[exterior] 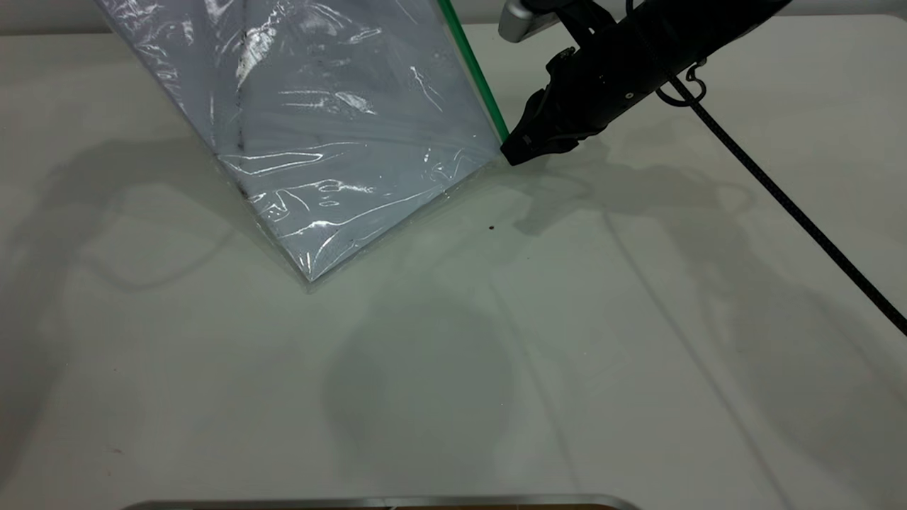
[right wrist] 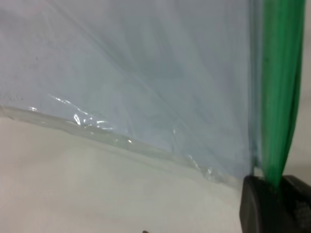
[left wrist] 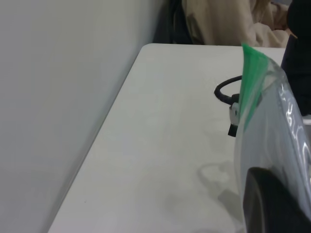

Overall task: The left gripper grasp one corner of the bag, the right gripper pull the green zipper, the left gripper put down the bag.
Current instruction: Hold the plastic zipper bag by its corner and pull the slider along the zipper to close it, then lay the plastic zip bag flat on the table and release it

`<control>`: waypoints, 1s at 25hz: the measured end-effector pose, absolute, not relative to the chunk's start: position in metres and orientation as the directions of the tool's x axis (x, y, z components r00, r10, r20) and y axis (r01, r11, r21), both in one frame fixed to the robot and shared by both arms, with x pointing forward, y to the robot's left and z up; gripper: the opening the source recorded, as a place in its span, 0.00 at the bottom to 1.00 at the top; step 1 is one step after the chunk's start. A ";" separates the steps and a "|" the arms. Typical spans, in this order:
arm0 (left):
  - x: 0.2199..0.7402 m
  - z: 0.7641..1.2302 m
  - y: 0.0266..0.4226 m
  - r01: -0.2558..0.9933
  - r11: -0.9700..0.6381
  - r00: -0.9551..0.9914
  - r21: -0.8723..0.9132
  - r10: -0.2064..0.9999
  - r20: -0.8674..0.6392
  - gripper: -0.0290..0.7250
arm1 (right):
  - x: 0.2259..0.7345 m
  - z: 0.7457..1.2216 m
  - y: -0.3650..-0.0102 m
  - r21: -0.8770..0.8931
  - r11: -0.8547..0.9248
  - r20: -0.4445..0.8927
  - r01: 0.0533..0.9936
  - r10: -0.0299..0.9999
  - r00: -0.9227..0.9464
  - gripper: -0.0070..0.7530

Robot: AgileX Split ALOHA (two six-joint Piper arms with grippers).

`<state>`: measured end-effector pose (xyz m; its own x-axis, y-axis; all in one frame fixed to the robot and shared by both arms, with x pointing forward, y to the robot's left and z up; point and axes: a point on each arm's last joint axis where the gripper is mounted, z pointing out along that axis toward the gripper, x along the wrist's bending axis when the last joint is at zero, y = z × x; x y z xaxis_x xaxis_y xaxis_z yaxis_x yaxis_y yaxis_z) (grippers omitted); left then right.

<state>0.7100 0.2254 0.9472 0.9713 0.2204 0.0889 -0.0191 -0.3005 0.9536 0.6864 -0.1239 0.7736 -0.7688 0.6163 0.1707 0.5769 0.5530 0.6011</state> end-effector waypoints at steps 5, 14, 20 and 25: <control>0.709 0.947 0.225 -0.021 -0.307 0.973 0.952 0.213 0.090 0.11 | 0.686 0.774 -0.123 0.600 0.543 0.185 0.587 0.619 -0.763 0.11; 0.706 0.945 0.229 0.020 -0.352 0.980 0.936 0.192 0.051 0.11 | 0.686 0.774 -0.124 0.591 0.507 0.220 0.628 0.647 -0.730 0.32; 0.703 0.936 0.228 0.065 -0.404 0.986 0.912 0.169 0.005 0.11 | 0.692 0.807 -0.123 0.633 0.488 0.190 0.601 0.654 -0.732 0.68; 0.702 0.915 0.218 0.144 -0.424 0.975 0.894 0.214 -0.056 0.11 | 0.693 0.873 -0.117 0.703 0.445 0.210 0.554 0.615 -0.761 0.73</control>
